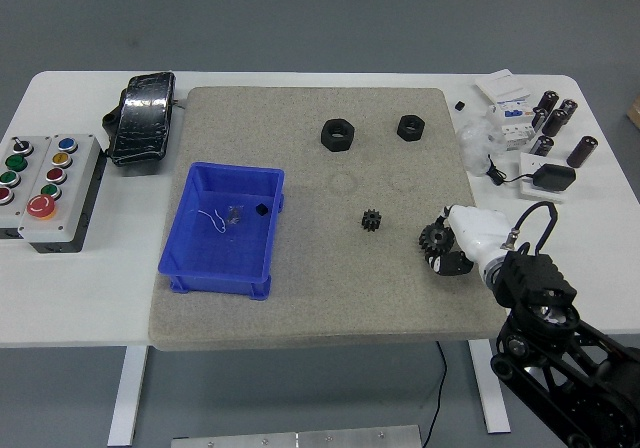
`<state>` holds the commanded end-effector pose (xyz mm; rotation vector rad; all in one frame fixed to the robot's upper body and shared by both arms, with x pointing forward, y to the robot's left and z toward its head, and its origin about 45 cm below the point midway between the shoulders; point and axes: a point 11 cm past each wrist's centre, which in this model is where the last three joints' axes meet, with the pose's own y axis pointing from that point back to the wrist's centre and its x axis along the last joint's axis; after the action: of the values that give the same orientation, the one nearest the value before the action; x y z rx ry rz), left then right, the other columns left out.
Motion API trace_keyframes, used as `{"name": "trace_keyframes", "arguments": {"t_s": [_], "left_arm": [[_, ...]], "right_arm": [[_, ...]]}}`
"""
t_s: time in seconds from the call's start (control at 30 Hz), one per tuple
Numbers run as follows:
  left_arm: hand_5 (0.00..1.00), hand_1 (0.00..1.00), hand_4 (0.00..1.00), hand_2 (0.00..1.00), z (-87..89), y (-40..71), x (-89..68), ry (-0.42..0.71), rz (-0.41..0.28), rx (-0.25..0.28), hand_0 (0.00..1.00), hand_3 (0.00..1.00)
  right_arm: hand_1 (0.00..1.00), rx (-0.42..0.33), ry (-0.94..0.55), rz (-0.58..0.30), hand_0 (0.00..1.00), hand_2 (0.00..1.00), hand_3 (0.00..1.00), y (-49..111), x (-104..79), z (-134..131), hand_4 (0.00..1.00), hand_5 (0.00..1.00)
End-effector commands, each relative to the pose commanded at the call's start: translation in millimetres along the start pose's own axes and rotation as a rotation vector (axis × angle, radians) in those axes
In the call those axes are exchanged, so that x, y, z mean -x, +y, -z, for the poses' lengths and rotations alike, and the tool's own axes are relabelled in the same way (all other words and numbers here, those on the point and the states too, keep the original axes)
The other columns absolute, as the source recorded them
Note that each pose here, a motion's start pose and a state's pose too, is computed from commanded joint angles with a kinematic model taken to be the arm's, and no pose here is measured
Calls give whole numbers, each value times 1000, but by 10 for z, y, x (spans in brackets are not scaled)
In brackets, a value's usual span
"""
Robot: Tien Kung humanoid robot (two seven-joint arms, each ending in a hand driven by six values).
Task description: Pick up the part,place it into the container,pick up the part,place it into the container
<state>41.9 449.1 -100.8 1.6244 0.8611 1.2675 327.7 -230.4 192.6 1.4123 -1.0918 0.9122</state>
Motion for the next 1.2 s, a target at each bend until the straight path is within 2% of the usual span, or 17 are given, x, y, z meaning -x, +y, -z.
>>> {"name": "trace_keyframes", "arguments": {"t_s": [0.07,0.1,0.17,0.27,0.3,0.47,0.5,0.6,0.67,0.7,0.73,0.87,0.9,0.93,1.07,1.1,1.2], "left_arm": [[374,570,700,547,2,0,1,0,0,-1,657,621],[375,570,700,547,3,0,2,-1,0,-2,657,621],[375,570,700,547,2,0,3,-2,1,-3,657,621],[375,570,700,547,-15,2,4,-4,2,-1,657,621],[376,570,700,547,-21,3,5,-5,2,0,657,621],[376,570,700,547,-31,4,26,-9,8,-1,657,621],[375,570,701,548,-27,4,30,-10,9,-3,657,621],[375,570,701,548,-2,2,33,-12,9,-11,657,621],[375,570,701,548,11,1,27,-12,8,-16,657,621],[376,570,701,547,15,1,23,-11,7,-18,657,621],[376,570,701,547,19,1,18,-10,7,-20,657,621],[376,570,701,547,22,1,-3,-7,3,-25,657,621],[376,570,701,547,20,2,-6,-7,3,-26,657,621],[376,570,701,547,18,2,-9,-6,3,-27,657,621],[376,570,701,547,15,3,-13,-5,3,-28,657,621],[376,571,700,548,16,3,-13,-4,3,-28,657,621],[376,571,700,548,24,2,-11,-4,3,-31,657,621]], "right_arm": [[387,-21,-4,-25,193,318,518,-4,-56,67,276,10],[412,-39,-7,-45,252,319,516,-11,-97,125,284,2],[412,-82,-40,-73,252,319,516,-35,-160,283,284,2],[412,-213,-129,-78,252,319,516,-77,-173,666,284,2],[538,-255,-155,-77,447,489,563,-81,-169,788,351,2],[538,-496,-283,-57,447,489,563,-33,-134,1469,351,2],[684,-536,-299,-55,635,657,645,-8,-136,1571,359,2],[684,-663,-329,-43,635,657,645,95,-139,1847,359,2],[684,-719,-333,-26,635,657,645,148,-109,1949,359,2],[748,-743,-334,-16,682,700,678,168,-87,1990,452,123],[748,-769,-337,0,682,700,678,186,-49,2036,452,123],[748,-835,-335,41,682,700,678,199,71,2147,452,123],[802,-844,-319,43,770,749,693,195,94,2165,467,245],[802,-849,-293,42,770,749,693,187,118,2183,467,245],[802,-847,-203,19,770,749,693,166,163,2210,467,245],[823,-845,-179,10,789,770,699,163,170,2212,550,281],[823,-837,-130,-10,789,770,699,155,182,2214,550,281]]}}
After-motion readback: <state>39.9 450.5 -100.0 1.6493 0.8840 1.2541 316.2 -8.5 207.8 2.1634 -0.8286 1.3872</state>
